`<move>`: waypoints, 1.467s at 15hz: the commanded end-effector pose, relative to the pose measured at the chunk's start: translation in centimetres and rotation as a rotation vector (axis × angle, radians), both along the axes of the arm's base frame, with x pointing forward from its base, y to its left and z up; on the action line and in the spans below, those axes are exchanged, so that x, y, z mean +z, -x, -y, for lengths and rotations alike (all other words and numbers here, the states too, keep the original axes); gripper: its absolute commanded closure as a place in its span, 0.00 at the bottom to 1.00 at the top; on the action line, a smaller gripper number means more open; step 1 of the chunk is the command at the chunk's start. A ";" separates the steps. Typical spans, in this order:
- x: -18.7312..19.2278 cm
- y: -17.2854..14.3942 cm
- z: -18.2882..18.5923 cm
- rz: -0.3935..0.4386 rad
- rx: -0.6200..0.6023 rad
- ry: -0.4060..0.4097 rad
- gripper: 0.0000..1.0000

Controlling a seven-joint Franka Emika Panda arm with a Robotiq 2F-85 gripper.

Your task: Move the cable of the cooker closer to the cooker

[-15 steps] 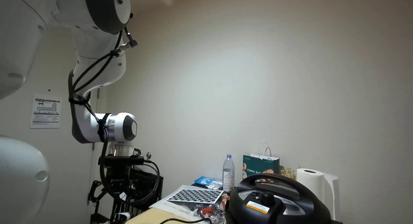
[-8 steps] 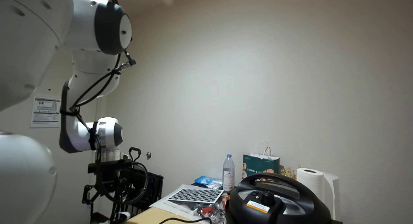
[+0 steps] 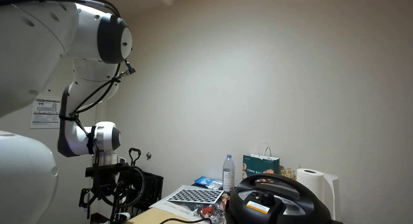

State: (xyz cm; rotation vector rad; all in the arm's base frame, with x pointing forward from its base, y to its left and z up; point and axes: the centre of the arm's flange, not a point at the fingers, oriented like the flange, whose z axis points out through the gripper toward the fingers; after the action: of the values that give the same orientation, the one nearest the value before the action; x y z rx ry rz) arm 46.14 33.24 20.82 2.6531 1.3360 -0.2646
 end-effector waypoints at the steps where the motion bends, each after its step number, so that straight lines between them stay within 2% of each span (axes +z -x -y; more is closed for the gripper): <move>1: -1.7 -0.9 -1.0 -0.019 -0.009 -0.002 0.00; 8: -4.7 -3.9 -8.3 0.011 0.098 0.013 0.00; 9: -3.8 -2.4 -6.0 0.003 0.067 -0.015 0.00; 11: -4.6 -2.6 -7.7 0.004 0.086 -0.013 0.00; 14: -4.9 -2.9 -8.0 0.005 0.088 -0.009 0.00; 19: -5.6 -6.0 -6.8 0.259 0.019 0.012 0.00; 21: -5.7 -6.9 -6.1 0.321 0.005 0.039 0.00; 22: -5.8 -7.2 -5.8 0.318 -0.010 0.050 0.00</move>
State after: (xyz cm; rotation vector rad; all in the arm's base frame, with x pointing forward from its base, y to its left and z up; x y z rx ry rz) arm 52.77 39.54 15.58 2.5499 1.2759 0.0639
